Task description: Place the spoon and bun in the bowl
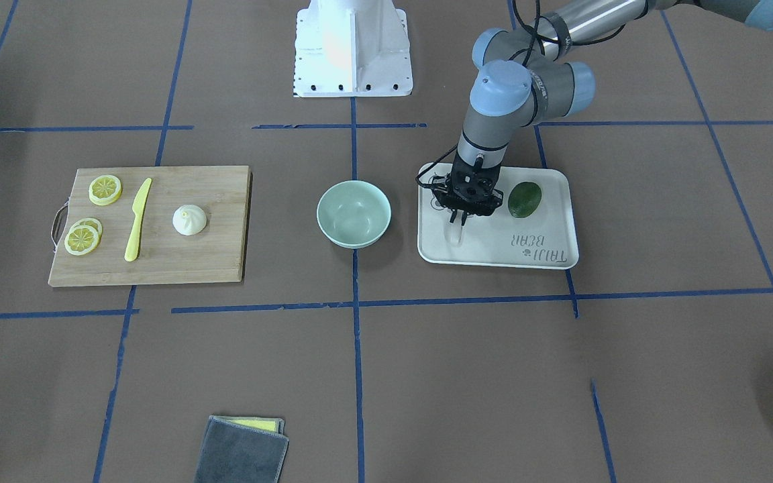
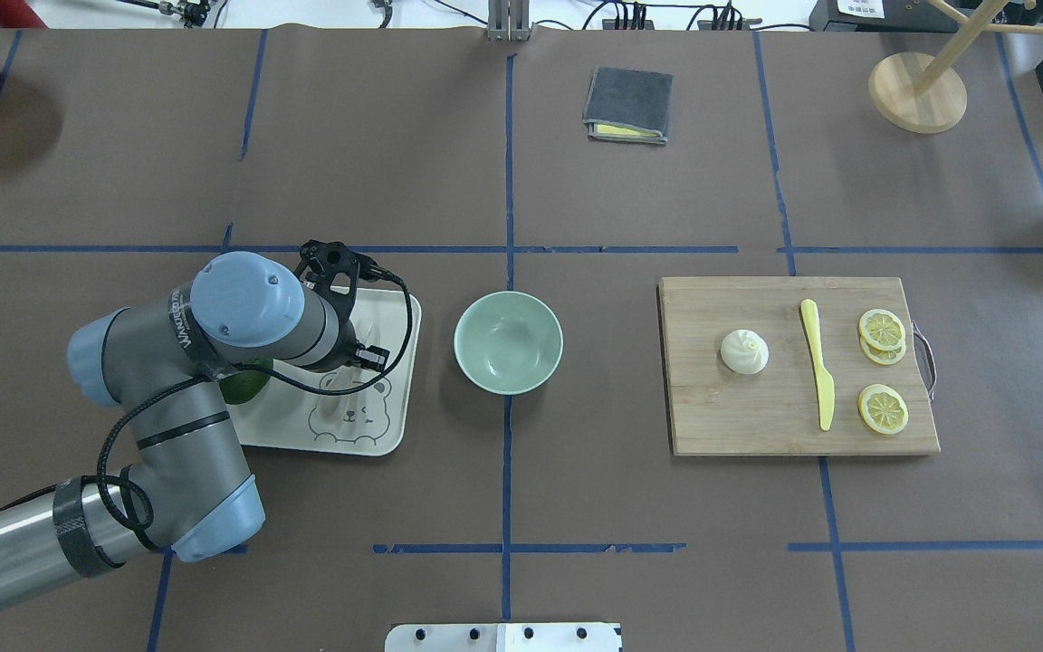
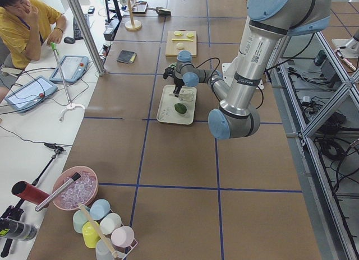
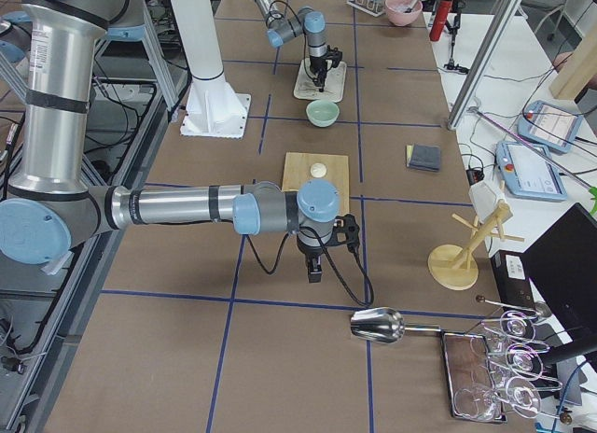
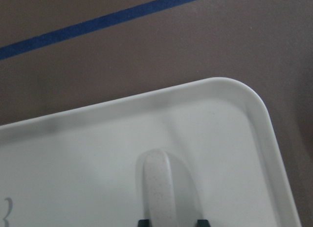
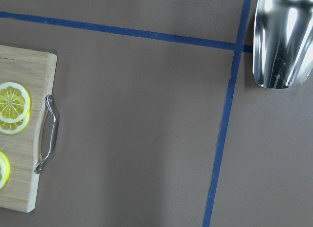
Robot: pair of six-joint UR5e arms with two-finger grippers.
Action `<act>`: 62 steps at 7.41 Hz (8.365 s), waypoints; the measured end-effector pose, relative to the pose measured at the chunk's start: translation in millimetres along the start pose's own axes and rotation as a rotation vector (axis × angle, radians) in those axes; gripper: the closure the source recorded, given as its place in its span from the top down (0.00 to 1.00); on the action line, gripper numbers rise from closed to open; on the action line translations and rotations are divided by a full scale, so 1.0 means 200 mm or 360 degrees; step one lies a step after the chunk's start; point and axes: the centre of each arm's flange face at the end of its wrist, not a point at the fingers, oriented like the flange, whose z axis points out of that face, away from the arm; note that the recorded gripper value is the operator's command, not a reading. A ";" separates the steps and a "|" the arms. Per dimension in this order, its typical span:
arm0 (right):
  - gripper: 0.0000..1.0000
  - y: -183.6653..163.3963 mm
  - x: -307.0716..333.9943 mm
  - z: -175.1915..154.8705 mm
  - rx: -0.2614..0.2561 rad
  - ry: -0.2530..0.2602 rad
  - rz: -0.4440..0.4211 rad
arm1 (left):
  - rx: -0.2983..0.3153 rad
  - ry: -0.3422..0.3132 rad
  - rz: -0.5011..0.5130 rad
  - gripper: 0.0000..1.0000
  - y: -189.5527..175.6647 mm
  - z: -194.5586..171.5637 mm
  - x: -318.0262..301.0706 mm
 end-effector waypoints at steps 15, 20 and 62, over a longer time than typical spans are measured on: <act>1.00 -0.01 -0.07 0.01 0.0008 -0.0143 -0.0009 | 0.0328 0.0429 0.0041 0.81 -0.44 -0.33 0.70; 1.00 -0.24 -1.00 0.40 0.0187 -0.0176 0.0283 | 0.0521 0.0061 0.0062 0.80 -0.56 -0.55 -0.47; 1.00 -0.44 -1.50 0.01 0.0139 0.0011 0.0284 | 0.0129 -0.0069 0.0352 1.00 0.19 -1.23 -2.71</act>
